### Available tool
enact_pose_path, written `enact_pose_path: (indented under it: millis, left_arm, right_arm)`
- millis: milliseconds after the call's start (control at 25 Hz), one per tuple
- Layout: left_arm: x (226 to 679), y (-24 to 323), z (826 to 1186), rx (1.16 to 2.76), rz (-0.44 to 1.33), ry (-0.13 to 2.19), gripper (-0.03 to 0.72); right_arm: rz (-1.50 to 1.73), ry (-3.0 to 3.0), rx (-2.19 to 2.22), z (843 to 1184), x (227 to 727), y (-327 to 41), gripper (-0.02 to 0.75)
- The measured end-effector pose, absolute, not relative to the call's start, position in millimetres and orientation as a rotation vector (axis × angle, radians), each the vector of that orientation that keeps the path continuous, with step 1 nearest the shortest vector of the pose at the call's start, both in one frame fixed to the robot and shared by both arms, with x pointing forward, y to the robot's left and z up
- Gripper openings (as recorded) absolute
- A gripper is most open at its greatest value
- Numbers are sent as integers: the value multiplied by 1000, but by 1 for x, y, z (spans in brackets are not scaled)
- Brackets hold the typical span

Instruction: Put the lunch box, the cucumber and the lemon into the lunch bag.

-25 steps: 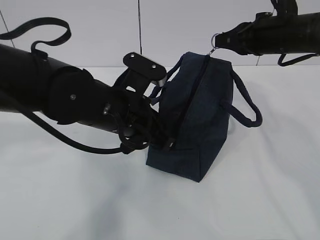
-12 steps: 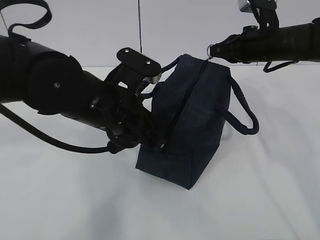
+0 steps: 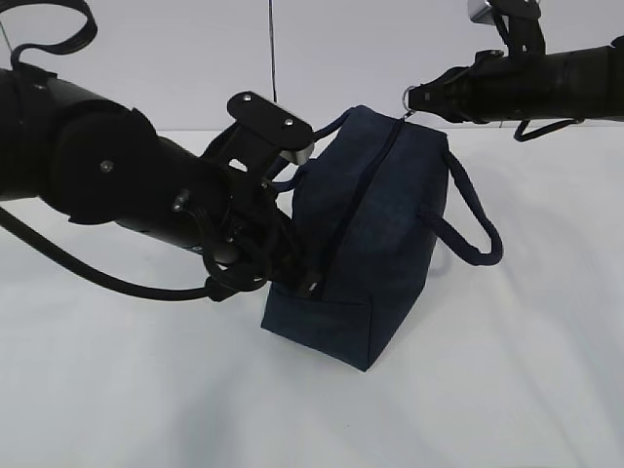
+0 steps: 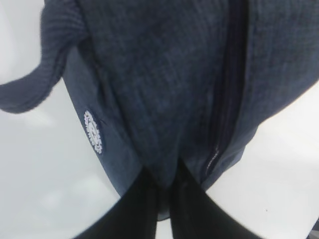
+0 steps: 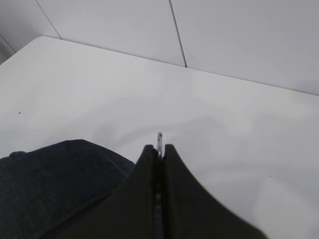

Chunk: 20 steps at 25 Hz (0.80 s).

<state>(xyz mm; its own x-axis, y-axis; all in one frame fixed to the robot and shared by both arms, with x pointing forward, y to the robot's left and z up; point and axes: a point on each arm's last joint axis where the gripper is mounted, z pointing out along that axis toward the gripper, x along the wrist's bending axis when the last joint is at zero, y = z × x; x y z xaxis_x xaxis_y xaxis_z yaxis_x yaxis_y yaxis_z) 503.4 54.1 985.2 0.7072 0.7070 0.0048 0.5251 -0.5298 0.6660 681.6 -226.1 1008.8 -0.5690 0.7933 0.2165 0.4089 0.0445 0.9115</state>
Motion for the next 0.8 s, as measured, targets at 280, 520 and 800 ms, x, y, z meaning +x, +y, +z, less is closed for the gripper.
enact_pose_path:
  millis: [280, 520, 800]
  left_arm:
    - [500, 57, 986, 2299, 339, 946, 306]
    - [495, 61, 1027, 2285, 354, 916, 384]
    - [504, 68, 1099, 2302, 322, 993, 386]
  right_arm:
    - [1563, 1995, 1198, 1010, 680, -225, 1]
    - [1573, 1998, 1198, 1010, 680, -224, 1]
    - [1582, 1998, 1201, 1010, 680, -225, 1]
